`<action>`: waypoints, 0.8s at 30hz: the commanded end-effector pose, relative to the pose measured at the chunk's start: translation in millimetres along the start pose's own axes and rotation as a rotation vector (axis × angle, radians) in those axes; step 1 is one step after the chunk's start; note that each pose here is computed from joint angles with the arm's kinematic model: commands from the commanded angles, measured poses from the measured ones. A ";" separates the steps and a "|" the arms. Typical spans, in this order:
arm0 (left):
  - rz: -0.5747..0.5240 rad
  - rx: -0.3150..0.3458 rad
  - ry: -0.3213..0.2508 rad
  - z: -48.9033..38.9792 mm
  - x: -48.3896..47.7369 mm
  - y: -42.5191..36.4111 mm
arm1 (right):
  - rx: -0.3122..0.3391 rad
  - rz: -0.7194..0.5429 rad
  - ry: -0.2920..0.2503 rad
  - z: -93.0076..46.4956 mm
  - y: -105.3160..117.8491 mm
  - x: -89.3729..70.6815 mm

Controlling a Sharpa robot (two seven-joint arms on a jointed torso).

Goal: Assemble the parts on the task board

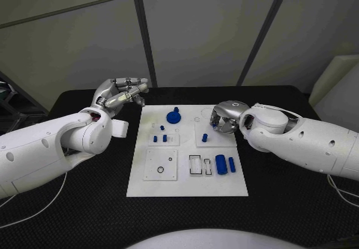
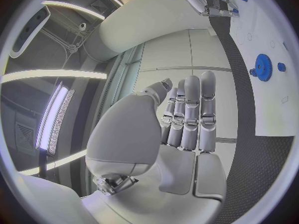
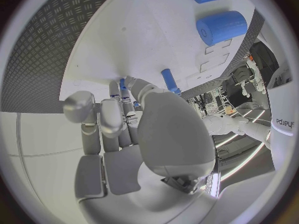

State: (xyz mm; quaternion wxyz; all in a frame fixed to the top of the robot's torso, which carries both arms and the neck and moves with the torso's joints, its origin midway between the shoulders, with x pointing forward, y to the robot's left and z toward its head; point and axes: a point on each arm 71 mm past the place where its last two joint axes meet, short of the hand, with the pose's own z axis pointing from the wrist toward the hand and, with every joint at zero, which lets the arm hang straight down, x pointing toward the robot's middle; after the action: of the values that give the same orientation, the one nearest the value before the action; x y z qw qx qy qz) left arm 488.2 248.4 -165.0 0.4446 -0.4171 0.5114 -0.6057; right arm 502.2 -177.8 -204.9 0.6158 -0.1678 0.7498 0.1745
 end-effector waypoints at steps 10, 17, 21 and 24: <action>-0.009 -0.007 0.009 1.2 1.7 0.3 | 0.011 -0.027 -0.003 0.5 3.8 3.4; -0.011 -0.015 0.014 1.3 1.1 1.1 | 0.014 -0.033 -0.047 -3.3 3.4 0.0; -0.012 -0.019 0.016 1.5 0.8 1.7 | 0.011 -0.030 -0.069 -7.2 3.3 -2.4; -0.013 -0.021 0.017 1.8 0.8 2.2 | 0.006 -0.025 -0.091 -11.8 3.9 -5.2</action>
State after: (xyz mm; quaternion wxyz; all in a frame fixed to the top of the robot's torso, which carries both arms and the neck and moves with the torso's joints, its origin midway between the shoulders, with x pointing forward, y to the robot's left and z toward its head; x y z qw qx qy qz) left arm 489.8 248.8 -167.3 0.4399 -0.4214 0.5168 -0.6016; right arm 492.6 -179.3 -202.1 0.6345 -0.1705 0.7345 0.1698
